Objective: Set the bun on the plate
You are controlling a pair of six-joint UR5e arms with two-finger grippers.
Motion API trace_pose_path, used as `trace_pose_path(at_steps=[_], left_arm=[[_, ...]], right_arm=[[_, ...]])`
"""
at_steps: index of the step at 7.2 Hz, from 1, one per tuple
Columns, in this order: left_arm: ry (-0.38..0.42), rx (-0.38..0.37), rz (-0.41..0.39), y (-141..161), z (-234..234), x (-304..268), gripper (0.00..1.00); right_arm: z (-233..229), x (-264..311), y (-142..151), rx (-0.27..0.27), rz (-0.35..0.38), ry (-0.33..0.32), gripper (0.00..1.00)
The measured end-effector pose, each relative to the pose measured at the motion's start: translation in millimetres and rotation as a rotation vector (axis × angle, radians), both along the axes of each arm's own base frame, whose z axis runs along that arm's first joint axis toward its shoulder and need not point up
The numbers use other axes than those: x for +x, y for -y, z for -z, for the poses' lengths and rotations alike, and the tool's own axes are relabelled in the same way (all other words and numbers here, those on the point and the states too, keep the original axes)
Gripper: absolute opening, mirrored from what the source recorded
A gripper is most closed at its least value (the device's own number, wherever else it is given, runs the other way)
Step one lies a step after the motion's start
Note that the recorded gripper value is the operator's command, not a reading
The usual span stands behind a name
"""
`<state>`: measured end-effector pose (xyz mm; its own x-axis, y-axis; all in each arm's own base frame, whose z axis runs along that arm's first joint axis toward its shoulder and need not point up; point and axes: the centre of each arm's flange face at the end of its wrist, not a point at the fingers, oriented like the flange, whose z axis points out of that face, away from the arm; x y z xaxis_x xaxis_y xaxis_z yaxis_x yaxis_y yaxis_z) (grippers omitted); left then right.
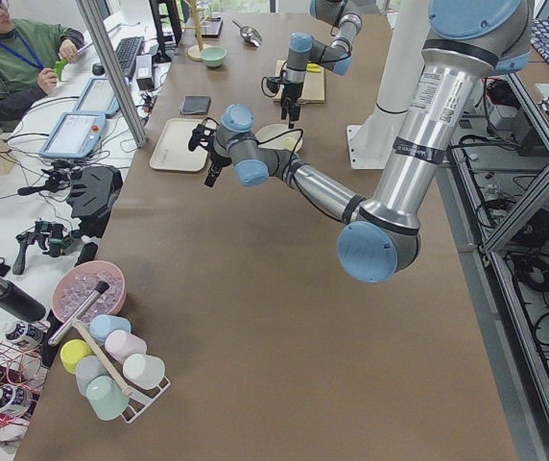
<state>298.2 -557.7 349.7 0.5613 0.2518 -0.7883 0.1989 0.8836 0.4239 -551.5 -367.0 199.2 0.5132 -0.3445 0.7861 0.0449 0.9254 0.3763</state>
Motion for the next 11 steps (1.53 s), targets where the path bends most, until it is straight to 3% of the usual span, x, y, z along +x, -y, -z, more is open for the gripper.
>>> trace_pose_path(at_steps=[2, 5, 7, 8, 9, 11], left_arm=[[0.0, -0.004, 0.004, 0, -1, -1, 0.98], [0.018, -0.029, 0.073, 23, -13, -33, 0.98], [0.07, -0.055, 0.09, 66, -44, -112, 0.98], [0.069, -0.113, 0.081, 82, -57, -156, 0.98], [0.067, -0.165, 0.085, 92, -65, -193, 0.98], [0.109, -0.188, 0.076, 102, -87, -253, 0.98]], right_arm=[[0, 26, 32, -0.014, -0.03, 0.018, 1.0], [-37, 149, 138, -0.073, -0.041, 0.019, 1.0], [-93, 246, 187, -0.056, -0.036, -0.013, 1.0], [-119, 297, 211, -0.037, -0.028, -0.025, 1.0], [-140, 341, 230, -0.02, -0.017, -0.042, 1.0], [-171, 416, 255, -0.003, 0.007, -0.124, 1.0]])
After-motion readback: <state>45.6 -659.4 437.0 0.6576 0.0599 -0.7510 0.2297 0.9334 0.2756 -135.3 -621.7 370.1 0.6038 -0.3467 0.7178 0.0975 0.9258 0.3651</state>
